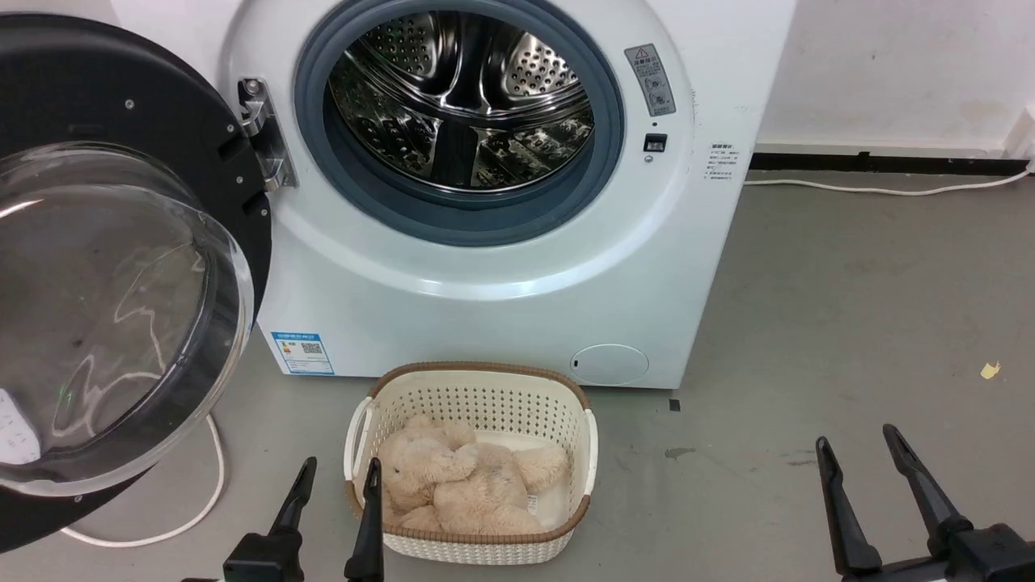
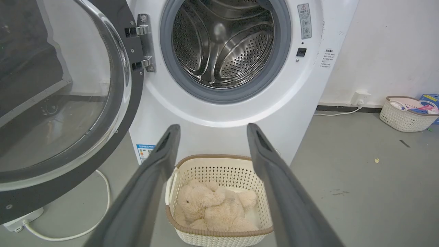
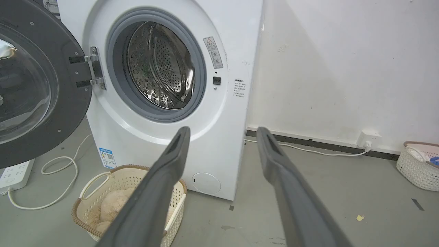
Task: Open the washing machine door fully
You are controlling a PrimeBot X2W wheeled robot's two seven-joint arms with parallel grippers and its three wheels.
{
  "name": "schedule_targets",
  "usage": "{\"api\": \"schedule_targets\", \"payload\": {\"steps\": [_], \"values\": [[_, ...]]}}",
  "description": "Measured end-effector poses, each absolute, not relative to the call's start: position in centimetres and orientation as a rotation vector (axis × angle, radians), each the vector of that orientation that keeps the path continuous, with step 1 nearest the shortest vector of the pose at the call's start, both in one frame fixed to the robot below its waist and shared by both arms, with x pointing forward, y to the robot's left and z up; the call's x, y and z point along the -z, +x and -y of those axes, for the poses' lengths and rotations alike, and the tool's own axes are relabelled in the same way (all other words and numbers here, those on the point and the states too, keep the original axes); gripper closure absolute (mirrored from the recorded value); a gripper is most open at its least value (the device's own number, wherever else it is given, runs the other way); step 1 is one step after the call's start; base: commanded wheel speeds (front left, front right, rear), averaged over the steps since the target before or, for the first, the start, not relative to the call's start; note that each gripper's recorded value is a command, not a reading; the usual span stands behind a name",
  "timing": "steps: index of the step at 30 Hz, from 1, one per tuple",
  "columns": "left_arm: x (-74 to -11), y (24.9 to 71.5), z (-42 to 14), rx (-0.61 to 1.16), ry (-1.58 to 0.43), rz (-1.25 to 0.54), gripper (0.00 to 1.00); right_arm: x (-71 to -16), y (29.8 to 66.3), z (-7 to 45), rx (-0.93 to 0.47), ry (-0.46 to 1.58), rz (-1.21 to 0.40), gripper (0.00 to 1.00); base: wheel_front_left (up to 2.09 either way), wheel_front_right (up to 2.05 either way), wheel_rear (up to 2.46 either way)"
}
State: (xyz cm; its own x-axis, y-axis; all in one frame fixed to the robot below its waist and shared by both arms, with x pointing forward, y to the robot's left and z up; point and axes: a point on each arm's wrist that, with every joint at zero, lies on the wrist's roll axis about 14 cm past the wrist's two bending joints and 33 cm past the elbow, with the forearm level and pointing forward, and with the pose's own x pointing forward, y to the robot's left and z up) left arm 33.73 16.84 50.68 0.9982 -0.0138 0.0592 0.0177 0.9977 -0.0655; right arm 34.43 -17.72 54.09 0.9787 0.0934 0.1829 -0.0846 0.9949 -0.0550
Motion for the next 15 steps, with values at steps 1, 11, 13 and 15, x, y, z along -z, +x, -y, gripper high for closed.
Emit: {"api": "schedule_targets", "payload": {"steps": [1,11,13,15], "values": [[-50.62,33.69,-16.90,0.013,-0.066,0.057,0.00,-54.02,34.45,17.67,-0.091,-0.047,0.184,0.00,0.00,0.00,0.00],[-50.15,33.55,-17.08,0.008,-0.047,0.037,1.00,-53.23,34.53,17.53,-0.096,-0.035,0.160,1.00,0.00,0.00,0.00],[-50.13,33.58,-17.11,0.008,-0.050,0.035,1.00,-53.21,34.54,17.53,-0.096,-0.035,0.159,1.00,0.00,0.00,0.00],[-50.13,33.58,-17.13,0.007,-0.050,0.035,1.00,-53.21,34.54,17.53,-0.096,-0.035,0.159,1.00,0.00,0.00,0.00]]}}
